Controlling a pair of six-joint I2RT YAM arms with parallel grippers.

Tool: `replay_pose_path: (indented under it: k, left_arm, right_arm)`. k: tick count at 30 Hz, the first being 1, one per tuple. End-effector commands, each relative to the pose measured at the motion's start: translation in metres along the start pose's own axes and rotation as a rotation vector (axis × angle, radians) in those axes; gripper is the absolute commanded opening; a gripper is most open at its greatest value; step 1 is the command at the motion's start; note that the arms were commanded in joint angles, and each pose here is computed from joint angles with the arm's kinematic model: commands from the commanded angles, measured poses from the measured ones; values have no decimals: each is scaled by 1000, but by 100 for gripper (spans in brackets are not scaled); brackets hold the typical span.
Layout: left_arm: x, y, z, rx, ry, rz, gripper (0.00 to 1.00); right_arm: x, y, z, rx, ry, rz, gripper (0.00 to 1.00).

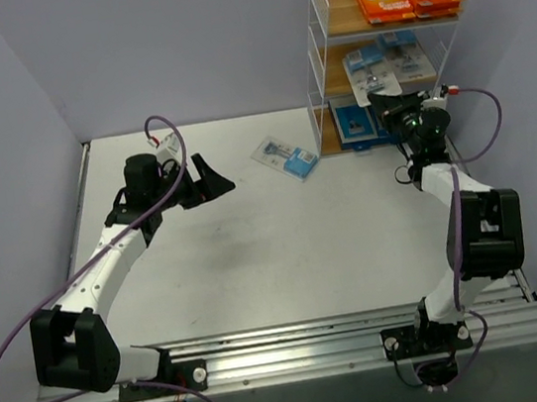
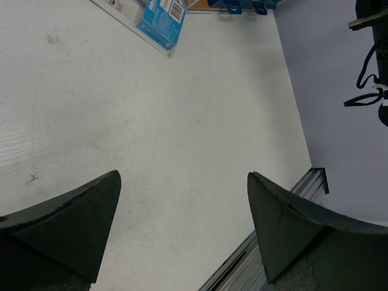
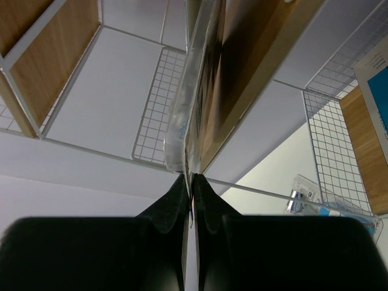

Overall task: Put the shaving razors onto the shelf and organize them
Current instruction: Place the shaving razor onto shelf

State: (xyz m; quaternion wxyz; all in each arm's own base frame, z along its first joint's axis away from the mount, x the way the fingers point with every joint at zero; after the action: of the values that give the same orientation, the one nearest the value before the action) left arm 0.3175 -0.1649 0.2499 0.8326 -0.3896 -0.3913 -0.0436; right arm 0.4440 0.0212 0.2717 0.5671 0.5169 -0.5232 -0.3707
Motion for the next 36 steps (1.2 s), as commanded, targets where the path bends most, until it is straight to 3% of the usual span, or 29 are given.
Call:
replay_pose_path:
  k: [1, 36]
  left_arm:
    - [8, -8, 2, -24, -20, -33, 94]
    - [2, -9, -4, -20, 6, -38, 94]
  right_arm:
    - [6, 41, -11, 168, -36, 24, 0]
    - [5, 11, -55, 145, -46, -118, 8]
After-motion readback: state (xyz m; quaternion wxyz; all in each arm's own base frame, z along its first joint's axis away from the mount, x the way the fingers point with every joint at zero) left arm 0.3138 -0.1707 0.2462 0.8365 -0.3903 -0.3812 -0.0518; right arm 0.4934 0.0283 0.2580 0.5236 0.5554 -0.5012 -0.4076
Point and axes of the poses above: each gripper's point midway between its finger pads, its own z axis back along the fingers, its own y axis along the line the jaws close on, x = y × z, the point moved 6 cm from there along z, back along the fingers, and after that the axes turned 5 degrees about -z, right-handed, at the moved point
